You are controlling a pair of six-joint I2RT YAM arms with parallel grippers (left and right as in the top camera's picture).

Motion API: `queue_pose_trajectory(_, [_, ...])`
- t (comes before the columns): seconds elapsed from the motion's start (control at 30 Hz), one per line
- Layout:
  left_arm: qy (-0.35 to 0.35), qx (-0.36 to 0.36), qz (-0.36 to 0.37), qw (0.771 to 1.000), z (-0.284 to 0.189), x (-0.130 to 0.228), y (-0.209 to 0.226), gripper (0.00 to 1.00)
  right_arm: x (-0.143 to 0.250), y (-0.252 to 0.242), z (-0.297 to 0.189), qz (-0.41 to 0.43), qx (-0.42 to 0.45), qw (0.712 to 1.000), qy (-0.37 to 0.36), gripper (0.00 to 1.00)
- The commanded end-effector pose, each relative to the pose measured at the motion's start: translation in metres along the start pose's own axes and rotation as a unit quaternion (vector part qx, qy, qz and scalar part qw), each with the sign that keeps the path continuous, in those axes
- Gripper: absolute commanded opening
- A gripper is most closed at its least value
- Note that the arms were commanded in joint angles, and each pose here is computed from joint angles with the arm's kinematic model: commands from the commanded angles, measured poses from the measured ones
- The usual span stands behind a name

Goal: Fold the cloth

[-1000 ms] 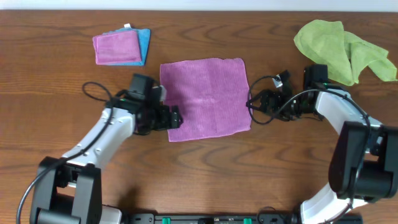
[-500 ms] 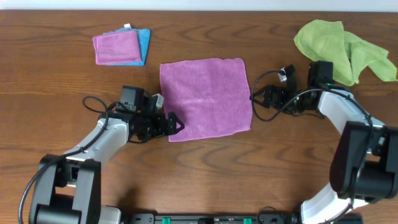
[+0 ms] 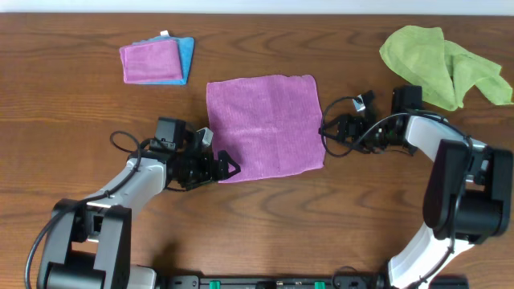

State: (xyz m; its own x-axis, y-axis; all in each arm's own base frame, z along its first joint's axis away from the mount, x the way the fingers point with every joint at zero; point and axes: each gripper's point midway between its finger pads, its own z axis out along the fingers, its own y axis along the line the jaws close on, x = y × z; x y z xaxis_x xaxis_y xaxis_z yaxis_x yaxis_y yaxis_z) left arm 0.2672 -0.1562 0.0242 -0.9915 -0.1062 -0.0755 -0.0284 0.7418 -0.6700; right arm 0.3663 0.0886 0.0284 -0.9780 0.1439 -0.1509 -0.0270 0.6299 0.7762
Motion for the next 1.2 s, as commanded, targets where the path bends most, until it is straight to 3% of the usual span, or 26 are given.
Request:
queue_pose_trajectory(0.0, [0.009,-0.005,-0.017,1.0,0.005,0.009,0.009,0.95,0.009,-0.014,0.009,0.015,0.0,1.0,0.017,0.96])
queue_pose_trajectory(0.3, [-0.011,0.003,-0.019,1.0,0.008,0.003,0.009,0.95,0.032,-0.006,0.014,0.035,-0.012,0.998,0.059,0.94])
queue_pose_trajectory(0.7, [-0.016,0.011,-0.021,1.0,0.008,0.001,0.006,0.95,0.05,0.007,0.033,-0.011,-0.019,0.996,0.091,0.91])
queue_pose_trajectory(0.9, [-0.014,0.028,-0.024,0.999,0.009,0.003,0.002,1.0,0.051,0.012,0.036,-0.016,-0.03,0.995,0.092,0.83])
queue_pose_trajectory(1.0, [-0.013,0.029,-0.025,0.999,0.009,0.004,0.002,0.95,0.056,0.007,0.035,-0.004,-0.015,0.995,0.101,0.81])
queue_pose_trajectory(1.17, [-0.013,0.03,-0.026,0.999,0.009,0.004,0.001,0.94,0.072,-0.009,0.026,0.029,0.028,0.991,0.13,0.81])
